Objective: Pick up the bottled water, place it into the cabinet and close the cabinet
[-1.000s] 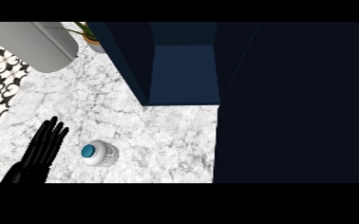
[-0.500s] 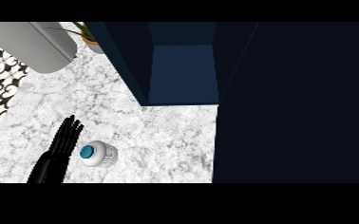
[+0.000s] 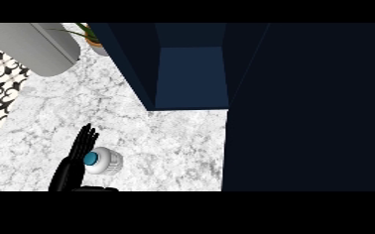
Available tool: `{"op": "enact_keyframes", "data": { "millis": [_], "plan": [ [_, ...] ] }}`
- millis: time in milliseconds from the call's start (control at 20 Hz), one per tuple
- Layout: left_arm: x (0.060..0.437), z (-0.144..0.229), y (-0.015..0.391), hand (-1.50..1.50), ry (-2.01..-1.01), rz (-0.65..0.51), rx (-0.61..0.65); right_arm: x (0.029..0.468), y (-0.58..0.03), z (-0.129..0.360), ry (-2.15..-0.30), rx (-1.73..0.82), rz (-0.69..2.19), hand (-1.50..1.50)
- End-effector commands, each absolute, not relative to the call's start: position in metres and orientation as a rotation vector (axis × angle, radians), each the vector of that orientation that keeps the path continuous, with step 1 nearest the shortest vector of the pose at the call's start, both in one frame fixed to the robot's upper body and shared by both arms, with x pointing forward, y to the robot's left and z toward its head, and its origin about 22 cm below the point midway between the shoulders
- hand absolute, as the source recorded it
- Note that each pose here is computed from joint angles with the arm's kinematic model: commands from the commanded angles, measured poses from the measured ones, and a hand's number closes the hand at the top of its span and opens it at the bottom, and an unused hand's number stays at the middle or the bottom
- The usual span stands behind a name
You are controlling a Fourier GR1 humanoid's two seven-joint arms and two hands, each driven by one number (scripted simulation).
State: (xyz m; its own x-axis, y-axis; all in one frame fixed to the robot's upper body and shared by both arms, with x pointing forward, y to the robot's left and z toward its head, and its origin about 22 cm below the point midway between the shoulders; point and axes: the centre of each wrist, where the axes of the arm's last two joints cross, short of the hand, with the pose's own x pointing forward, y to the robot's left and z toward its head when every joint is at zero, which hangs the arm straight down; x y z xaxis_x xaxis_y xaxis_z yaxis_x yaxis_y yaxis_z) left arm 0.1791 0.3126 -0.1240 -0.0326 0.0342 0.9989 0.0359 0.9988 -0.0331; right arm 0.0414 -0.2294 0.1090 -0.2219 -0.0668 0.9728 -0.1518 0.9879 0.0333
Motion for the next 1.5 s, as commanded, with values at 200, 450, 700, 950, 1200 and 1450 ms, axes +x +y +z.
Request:
{"op": "enact_keyframes", "data": {
  "millis": [200,450,700,950,1200,1450],
  "plan": [
    [0.185,-0.154,0.311,-1.5,-1.559,0.027,-0.242,0.024,-0.235,0.133,-1.822,0.176,0.084,-1.5],
    [0.188,-0.17,0.292,-1.5,-1.595,0.086,-0.253,0.021,-0.233,0.135,-1.816,0.176,0.088,-1.5],
    [0.194,-0.176,0.284,1.5,-1.59,0.167,-0.26,0.024,-0.235,0.133,-1.807,0.165,0.085,-1.5],
    [0.193,-0.174,0.295,1.5,-1.611,0.217,-0.312,0.027,-0.227,0.128,-1.824,0.173,0.075,-1.5],
    [0.197,-0.178,0.261,1.5,-1.611,0.214,-0.343,0.027,-0.236,0.116,-1.803,0.173,0.084,-1.5],
    [0.192,-0.184,0.248,1.5,-1.654,0.322,-0.21,0.026,-0.229,0.128,-1.825,0.164,0.091,-1.5]
  ]
}}
